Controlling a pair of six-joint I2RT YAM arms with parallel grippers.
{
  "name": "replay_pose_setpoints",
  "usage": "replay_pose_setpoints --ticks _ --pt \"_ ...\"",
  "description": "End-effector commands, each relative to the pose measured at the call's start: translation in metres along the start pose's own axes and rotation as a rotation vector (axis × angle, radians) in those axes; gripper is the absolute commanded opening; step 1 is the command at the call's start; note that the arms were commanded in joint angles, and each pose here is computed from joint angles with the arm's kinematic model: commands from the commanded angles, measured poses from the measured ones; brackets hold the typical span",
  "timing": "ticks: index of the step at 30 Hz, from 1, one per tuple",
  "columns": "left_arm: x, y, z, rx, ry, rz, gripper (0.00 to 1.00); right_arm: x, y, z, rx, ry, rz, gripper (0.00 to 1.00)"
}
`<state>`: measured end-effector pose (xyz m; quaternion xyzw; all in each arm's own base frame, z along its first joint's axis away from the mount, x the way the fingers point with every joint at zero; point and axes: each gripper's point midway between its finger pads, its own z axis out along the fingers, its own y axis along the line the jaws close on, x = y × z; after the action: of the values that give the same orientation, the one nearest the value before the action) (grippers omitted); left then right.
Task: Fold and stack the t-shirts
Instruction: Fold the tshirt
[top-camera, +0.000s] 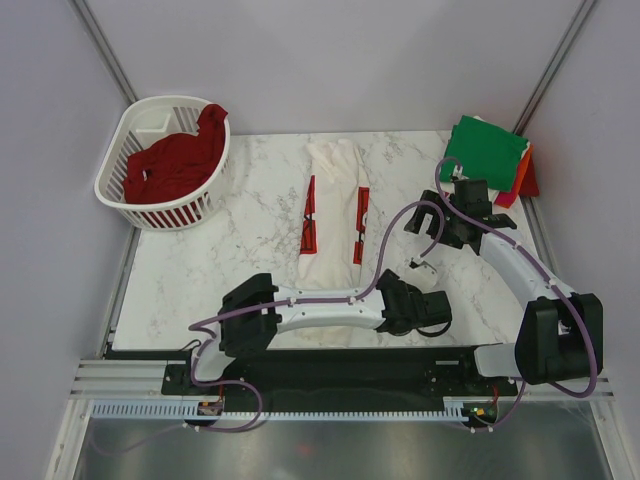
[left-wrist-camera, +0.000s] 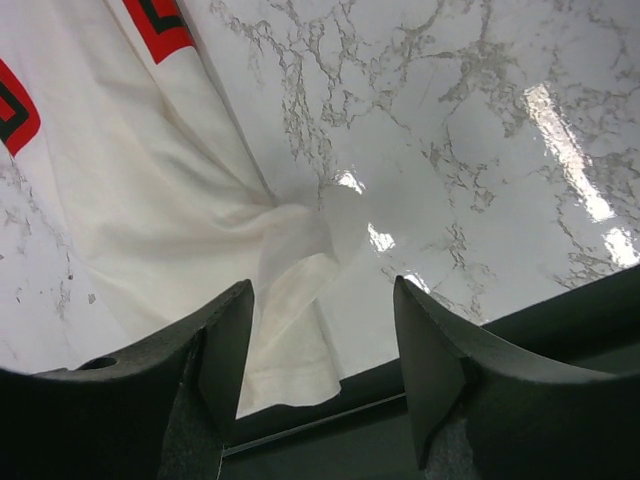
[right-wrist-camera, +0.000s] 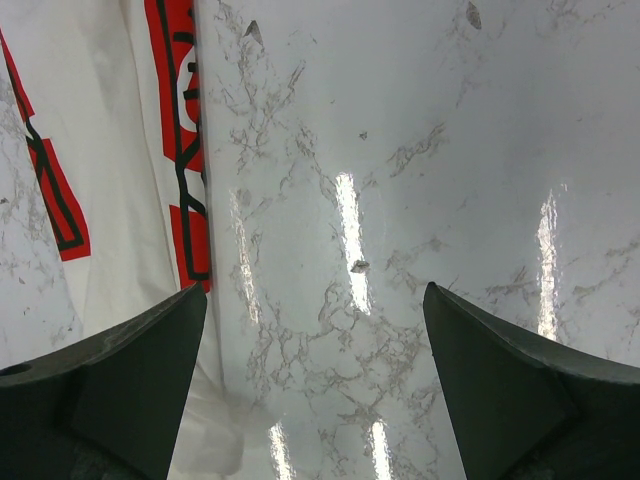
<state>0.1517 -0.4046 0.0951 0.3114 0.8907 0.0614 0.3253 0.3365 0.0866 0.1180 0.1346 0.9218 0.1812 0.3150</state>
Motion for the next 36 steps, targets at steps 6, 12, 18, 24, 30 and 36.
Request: replay_pose_setpoints --ticks 6,12,18,24,30,36 --pt "0.001 0.009 0.026 -0.114 -0.002 0.075 0.65 -0.019 0.007 -0.008 -0.014 -0.056 -0.017 0.98" --pt "0.002 0.011 0.036 -0.125 0.017 0.071 0.61 -0.018 0.006 -0.006 -0.01 -0.053 -0.021 0.98" --pt "0.016 0.009 0.048 -0.138 0.05 0.07 0.45 -0.015 0.002 -0.004 0.0 -0.045 -0.019 0.98" --pt "0.014 0.015 0.047 -0.155 0.042 0.077 0.02 -0.013 0.0 -0.003 0.006 -0.039 -0.023 0.98" --pt "-0.017 0.064 -0.013 -0.177 -0.059 0.005 0.02 -0.013 0.002 -0.002 -0.006 -0.035 -0.019 0.98" --pt "-0.001 0.14 -0.066 -0.351 -0.037 -0.043 0.02 -0.01 0.007 -0.002 -0.029 -0.02 -0.014 0.98"
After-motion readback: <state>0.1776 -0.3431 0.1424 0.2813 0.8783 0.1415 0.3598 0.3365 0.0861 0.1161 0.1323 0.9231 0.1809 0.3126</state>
